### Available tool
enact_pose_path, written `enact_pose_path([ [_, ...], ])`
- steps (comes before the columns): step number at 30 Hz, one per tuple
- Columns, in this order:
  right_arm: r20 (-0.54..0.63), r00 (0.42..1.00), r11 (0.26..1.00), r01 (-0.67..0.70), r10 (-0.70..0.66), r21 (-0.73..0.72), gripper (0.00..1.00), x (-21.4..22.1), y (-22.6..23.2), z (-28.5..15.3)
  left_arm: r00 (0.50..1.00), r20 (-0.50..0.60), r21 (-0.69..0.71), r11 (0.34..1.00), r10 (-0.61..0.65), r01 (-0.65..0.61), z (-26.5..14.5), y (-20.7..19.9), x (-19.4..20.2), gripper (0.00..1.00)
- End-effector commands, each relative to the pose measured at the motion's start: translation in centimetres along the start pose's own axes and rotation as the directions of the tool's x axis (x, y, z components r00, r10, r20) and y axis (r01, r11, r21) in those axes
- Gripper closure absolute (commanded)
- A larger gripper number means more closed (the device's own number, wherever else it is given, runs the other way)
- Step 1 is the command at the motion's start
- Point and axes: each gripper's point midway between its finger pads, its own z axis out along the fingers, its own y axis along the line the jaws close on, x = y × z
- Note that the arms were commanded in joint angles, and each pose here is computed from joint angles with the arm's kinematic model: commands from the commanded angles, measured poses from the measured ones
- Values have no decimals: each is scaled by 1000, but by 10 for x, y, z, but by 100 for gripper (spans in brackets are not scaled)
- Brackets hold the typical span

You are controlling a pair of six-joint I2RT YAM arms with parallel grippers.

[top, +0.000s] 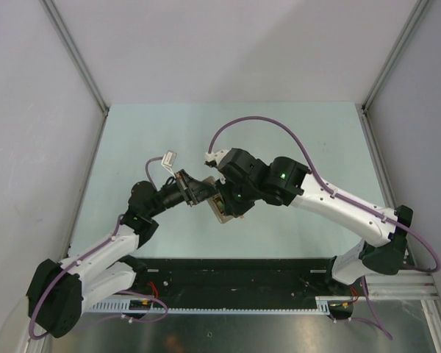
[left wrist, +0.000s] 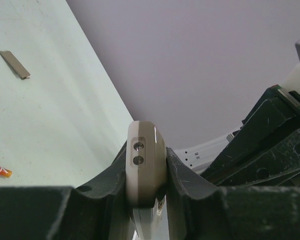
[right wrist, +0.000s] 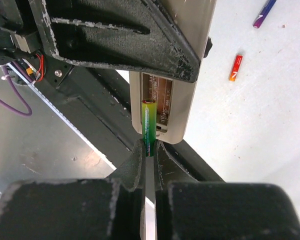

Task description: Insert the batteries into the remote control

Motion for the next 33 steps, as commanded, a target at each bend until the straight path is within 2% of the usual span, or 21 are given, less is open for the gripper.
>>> enact_pose_path([
  [1,-1,1000,1000,19,-19,7,100,-3,1,-9,999,34,30,999,38,-39,1,-12,-8,100],
  [19,-26,999,999,39,-39,3,100,-10,7,11,999,31,50,999,18,-20,-3,-20,-3,100],
  [33,108,994,1000,-4,2,19,100,-28,5,12,995,41,92,992,-93,89,-3,-42,-8,100],
])
